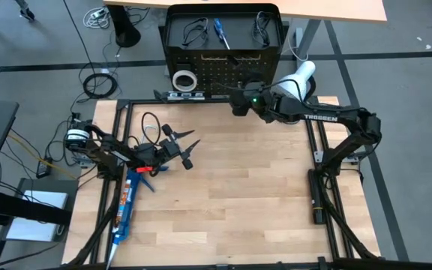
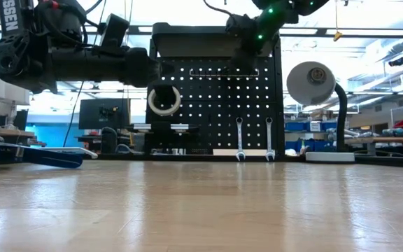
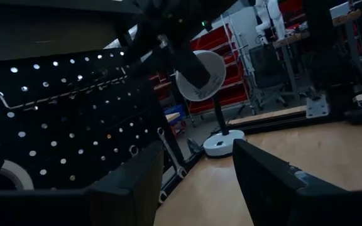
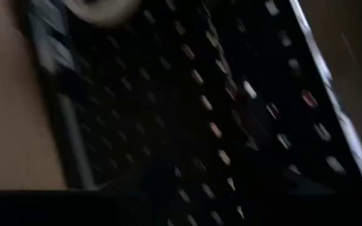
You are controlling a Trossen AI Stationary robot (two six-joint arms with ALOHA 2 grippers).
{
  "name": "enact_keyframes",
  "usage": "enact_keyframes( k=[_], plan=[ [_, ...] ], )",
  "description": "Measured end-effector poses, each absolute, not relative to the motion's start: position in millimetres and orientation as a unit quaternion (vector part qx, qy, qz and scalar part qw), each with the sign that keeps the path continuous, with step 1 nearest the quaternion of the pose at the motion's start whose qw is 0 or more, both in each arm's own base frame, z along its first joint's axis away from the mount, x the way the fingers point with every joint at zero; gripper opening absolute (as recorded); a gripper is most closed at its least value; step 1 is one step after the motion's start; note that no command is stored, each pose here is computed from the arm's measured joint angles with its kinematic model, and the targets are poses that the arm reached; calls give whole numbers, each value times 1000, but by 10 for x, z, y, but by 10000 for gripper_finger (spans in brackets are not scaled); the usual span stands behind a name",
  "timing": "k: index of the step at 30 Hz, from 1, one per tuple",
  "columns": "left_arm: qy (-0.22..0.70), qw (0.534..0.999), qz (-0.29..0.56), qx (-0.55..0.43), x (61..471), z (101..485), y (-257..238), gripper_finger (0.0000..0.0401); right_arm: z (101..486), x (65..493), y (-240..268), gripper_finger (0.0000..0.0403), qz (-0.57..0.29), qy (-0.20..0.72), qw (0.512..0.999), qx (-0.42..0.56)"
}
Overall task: Hang tools onto peg board
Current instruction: Hang the rectangular tool on the pegboard
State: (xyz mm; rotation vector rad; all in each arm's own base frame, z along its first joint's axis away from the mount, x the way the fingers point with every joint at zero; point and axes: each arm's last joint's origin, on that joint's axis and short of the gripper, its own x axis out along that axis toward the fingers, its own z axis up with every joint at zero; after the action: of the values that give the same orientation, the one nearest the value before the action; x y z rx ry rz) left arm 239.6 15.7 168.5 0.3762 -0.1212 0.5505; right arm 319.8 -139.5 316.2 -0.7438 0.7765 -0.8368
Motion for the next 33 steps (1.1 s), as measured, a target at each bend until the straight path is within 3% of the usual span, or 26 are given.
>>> enact_keyframes(
  k=[4, 18, 27, 33],
  plan=[
    [-63, 945, 266, 182, 2396, 1688, 153, 197, 3077, 3262, -1425, 142, -342, 343, 802, -349],
    [-61, 943, 267, 190, 2396, 1688, 154, 197, 2974, 3197, -1605, 12, -346, 318, 751, -464],
    [-59, 942, 269, 192, 2396, 1688, 155, 197, 3062, 3142, -1739, 8, -380, 286, 748, -464],
    [-59, 942, 270, 193, 2395, 1688, 155, 197, 3048, 3147, -1744, 7, -353, 281, 758, -472]
  ],
)
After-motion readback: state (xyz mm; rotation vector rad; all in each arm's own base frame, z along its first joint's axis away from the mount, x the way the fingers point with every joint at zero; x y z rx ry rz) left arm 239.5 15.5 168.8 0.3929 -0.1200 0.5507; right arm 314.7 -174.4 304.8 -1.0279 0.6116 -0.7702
